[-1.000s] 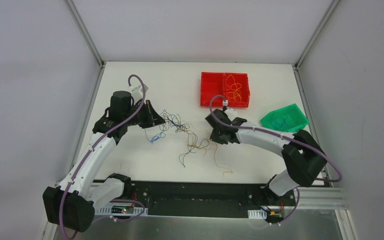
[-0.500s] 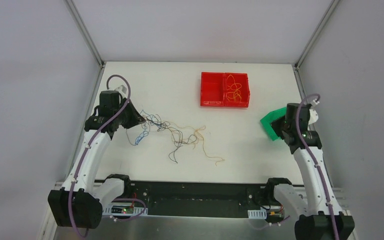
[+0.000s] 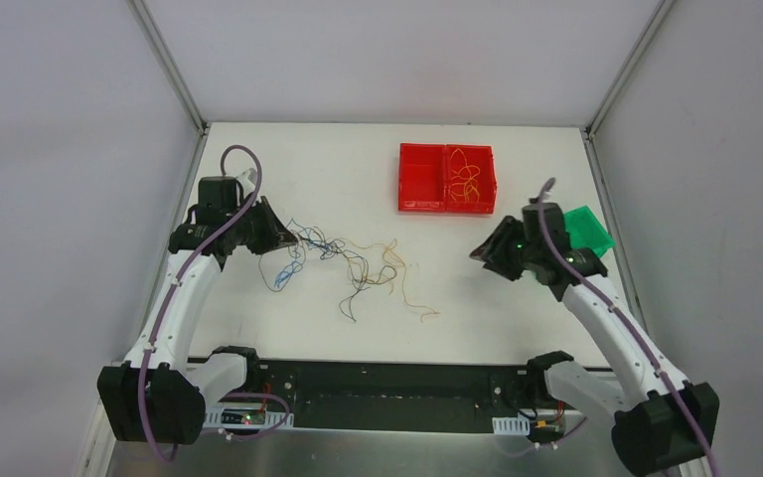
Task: Untangle the cables
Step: Untie the cable.
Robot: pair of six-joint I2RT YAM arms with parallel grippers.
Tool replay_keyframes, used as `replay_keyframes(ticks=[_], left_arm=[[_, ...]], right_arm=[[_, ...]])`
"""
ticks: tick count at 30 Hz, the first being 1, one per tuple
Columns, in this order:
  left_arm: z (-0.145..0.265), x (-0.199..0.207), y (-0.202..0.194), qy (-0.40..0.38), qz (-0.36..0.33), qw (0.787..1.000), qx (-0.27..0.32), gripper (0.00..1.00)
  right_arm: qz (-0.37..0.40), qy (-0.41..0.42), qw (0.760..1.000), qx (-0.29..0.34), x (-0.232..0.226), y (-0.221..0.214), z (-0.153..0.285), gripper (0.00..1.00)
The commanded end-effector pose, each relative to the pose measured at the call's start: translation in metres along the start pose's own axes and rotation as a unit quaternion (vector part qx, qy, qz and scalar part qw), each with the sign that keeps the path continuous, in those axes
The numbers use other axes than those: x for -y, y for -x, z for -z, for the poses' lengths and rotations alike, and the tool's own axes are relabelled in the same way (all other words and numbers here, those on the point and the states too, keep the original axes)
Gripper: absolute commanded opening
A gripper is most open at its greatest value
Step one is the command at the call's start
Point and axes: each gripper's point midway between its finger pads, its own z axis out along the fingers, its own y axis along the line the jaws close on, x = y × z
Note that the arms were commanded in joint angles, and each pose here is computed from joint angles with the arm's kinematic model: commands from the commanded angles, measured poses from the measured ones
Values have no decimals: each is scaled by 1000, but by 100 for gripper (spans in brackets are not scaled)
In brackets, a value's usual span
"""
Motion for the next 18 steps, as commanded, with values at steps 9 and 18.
replay_keyframes(ticks=[9,18], left_arm=[[6,24,-1,-68,-64,996,-11,0],[6,25,-4,-76,-80,994,-16,0]], right_arm=[[267,16,961,-71,-116,-94,-71,50],[397,28,911,-107,-149,-134,-122,50]])
